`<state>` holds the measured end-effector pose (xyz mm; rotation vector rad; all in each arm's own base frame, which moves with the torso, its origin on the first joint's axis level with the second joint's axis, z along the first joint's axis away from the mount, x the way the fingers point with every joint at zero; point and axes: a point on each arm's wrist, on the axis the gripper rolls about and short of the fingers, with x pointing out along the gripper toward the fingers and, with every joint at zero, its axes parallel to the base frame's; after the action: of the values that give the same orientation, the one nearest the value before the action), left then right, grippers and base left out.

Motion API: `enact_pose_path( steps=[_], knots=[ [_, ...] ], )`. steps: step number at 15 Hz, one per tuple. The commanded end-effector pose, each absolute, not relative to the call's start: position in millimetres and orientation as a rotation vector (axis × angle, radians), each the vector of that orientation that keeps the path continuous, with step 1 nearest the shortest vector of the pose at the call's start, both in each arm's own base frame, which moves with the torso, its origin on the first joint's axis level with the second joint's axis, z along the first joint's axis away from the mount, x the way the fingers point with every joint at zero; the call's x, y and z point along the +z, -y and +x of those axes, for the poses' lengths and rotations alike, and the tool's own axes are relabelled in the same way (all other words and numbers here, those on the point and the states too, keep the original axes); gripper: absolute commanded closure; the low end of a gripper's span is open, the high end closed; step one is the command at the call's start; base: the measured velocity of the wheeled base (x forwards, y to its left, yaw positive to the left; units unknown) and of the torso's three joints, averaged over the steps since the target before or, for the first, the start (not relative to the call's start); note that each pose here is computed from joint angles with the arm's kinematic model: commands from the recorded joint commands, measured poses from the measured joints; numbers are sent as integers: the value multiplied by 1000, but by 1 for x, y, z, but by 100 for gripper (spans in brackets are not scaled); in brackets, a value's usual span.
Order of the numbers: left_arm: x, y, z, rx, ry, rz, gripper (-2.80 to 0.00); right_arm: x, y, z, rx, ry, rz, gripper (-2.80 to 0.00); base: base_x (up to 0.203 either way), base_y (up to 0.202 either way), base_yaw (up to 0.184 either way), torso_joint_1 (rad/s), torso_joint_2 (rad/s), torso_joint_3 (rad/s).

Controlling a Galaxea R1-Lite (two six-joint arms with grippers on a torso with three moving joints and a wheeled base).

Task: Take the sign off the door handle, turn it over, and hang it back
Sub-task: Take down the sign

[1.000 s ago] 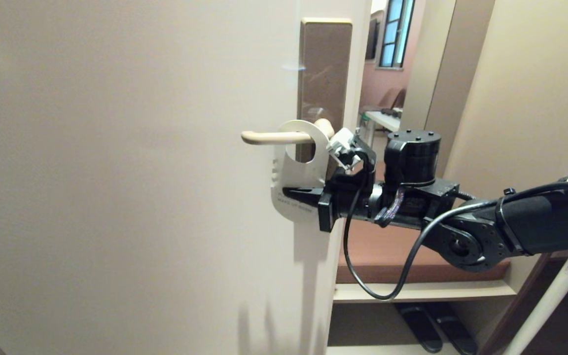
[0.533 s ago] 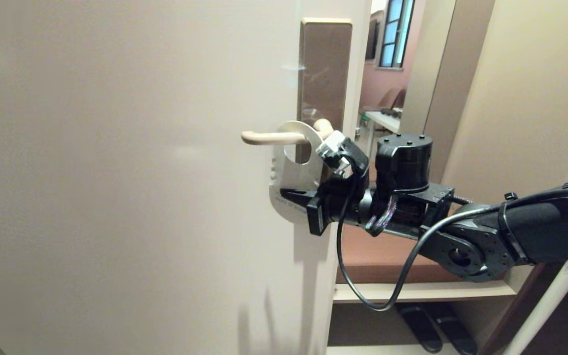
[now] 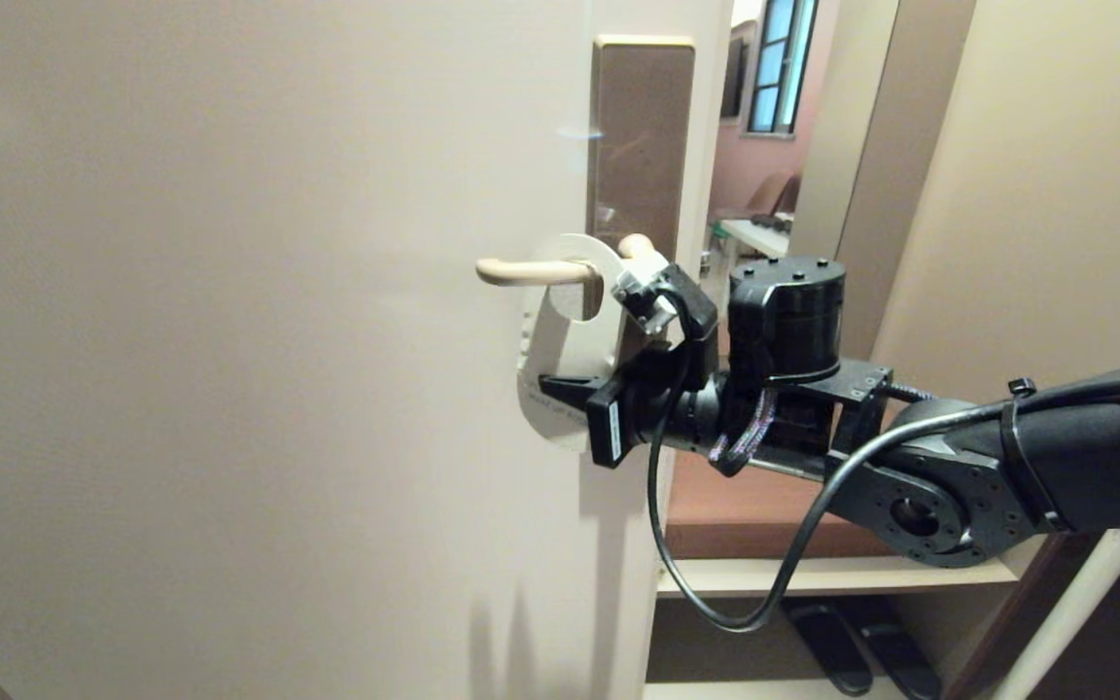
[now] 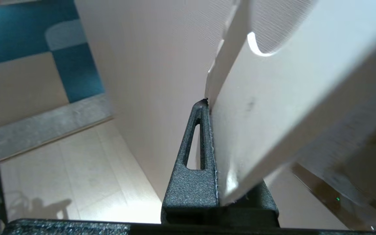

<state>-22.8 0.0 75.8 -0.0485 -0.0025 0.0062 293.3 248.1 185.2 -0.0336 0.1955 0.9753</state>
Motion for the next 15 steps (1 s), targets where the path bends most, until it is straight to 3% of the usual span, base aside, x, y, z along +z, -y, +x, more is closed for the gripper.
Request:
enact_pose_path(
  steps=[1,7,15],
  knots=[
    [76,0,-23,8,3,-49,0,192,-254,288,1000,-168,-29,0,0,0,0,0,0,0],
    [76,0,-23,8,3,-49,0,190,-266,285,1015,-153,-44,0,0,0,0,0,0,0],
    [76,0,-23,6,3,-49,0,177,-281,287,852,-143,-137,0,0,0,0,0,0,0]
  ],
)
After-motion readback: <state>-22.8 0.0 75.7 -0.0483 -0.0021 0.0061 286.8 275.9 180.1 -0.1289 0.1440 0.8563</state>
